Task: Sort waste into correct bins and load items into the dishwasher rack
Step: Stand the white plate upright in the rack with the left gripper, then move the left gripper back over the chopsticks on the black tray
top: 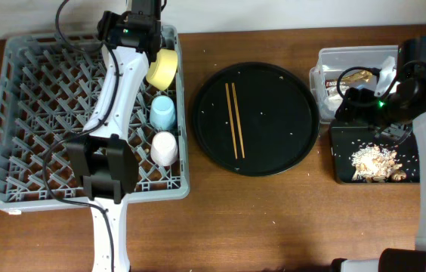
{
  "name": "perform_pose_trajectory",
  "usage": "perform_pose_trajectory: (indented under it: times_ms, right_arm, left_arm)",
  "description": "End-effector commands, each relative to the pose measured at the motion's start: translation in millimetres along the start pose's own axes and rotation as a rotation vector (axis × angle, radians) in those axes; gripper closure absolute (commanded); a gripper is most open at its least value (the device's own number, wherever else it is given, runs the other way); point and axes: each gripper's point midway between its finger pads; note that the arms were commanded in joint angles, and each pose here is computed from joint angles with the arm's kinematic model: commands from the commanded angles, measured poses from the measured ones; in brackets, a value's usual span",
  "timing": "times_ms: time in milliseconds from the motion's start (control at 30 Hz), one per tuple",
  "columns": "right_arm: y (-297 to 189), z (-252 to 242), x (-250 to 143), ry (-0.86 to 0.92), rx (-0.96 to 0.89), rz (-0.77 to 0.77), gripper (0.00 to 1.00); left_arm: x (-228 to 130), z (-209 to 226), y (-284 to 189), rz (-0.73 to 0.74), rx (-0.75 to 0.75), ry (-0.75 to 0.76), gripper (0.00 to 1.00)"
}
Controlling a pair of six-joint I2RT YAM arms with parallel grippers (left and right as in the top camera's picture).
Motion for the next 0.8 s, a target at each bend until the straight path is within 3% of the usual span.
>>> perform_pose_trajectory:
  times_ms: [0,133,233,267,333,433,600,767]
  right_arm:
    - [-5,0,3,-0.007,0.002,-0.016,0.14]
    - [-63,7,14,-0.024,0.006,-0.145,0.13]
    - [-111,-3,16,0.015,0.001,-0.251,0.13]
    - [-125,-13,15,0.051,-0.009,-0.279,0.09]
    - [-139,-38,8,0.130,-0.043,-0.295,0.04]
    - [-144,-74,-3,0.267,-0.089,-0.271,0.01]
    - [-148,-87,-3,0.359,-0.062,-0.283,0.02]
    - [-148,-87,-3,0.359,-0.061,-0.284,0.02]
  left_arm:
    - [7,15,-7,-0.027,-0.015,-0.091,0.27]
    - [45,25,-86,-0.211,-0.309,-0.124,0.26]
    - [46,-42,-158,-0.274,-0.737,-0.059,0.28]
    - [40,-69,-180,-0.265,-0.878,-0.029,0.28]
    - [28,-107,-209,-0.228,-1.037,0.017,0.29]
    - [5,-164,-247,-0.125,-1.129,0.067,0.29]
    - [-30,-242,-304,-0.084,-1.209,0.219,0.37]
    - [-39,-258,-285,0.042,-1.099,0.040,0.46]
Point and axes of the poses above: each gripper's point midway between its finger pads, its own y axis out along the fingers, its own z axis along the line the jaws close on, x = y × z, and after that the axes turned 5 degrees about y, right-handed
